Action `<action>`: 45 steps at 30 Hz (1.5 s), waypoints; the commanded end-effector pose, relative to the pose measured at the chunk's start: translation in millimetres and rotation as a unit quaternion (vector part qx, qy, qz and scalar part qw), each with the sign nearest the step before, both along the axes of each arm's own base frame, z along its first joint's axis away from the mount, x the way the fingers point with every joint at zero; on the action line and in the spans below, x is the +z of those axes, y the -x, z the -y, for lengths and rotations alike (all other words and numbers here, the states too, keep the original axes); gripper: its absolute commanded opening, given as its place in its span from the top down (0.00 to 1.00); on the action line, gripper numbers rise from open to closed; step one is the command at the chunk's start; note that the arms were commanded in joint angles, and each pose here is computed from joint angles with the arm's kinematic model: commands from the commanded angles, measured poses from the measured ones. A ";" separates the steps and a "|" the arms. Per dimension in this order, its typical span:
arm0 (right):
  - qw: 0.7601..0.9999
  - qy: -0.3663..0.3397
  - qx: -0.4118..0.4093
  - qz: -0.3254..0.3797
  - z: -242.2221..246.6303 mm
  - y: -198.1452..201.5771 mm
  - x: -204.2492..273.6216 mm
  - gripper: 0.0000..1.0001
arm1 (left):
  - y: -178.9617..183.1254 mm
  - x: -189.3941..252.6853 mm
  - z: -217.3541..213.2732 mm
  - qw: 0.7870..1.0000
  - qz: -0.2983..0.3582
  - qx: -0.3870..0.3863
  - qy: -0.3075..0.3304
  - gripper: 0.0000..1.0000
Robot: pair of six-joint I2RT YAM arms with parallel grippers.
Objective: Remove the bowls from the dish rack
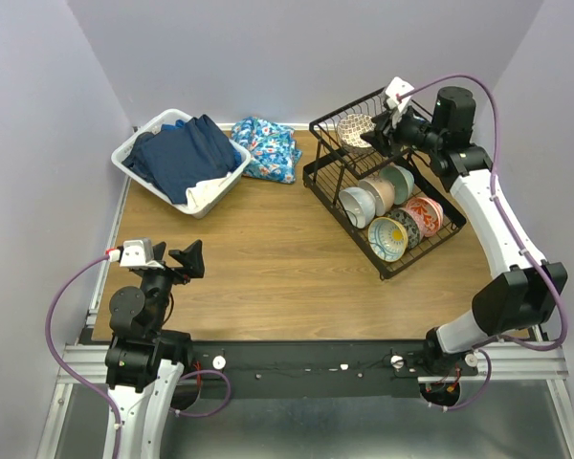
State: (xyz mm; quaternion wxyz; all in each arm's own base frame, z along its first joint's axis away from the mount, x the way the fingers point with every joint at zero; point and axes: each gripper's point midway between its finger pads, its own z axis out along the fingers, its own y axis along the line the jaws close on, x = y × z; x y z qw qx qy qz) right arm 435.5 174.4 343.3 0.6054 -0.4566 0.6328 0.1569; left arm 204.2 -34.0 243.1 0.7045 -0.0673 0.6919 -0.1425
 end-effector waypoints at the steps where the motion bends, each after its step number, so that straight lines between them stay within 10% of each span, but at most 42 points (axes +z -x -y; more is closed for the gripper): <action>1: 0.986 -0.141 -0.089 -0.030 1.6 -8.6 39.2 0.44 | -0.5 2.5 3.6 1.000 0.008 -0.011 -0.004 0.01; 16: 0.929 -0.220 -0.275 -0.115 32.5 -41.4 32.3 0.41 | -3.0 -1.2 4.1 1.000 -0.003 -0.011 -0.006 0.01; 45: 0.931 -0.015 -0.274 -0.240 30.2 -90.6 -76.1 0.48 | -3.1 -2.3 4.1 1.000 -0.007 -0.011 -0.007 0.01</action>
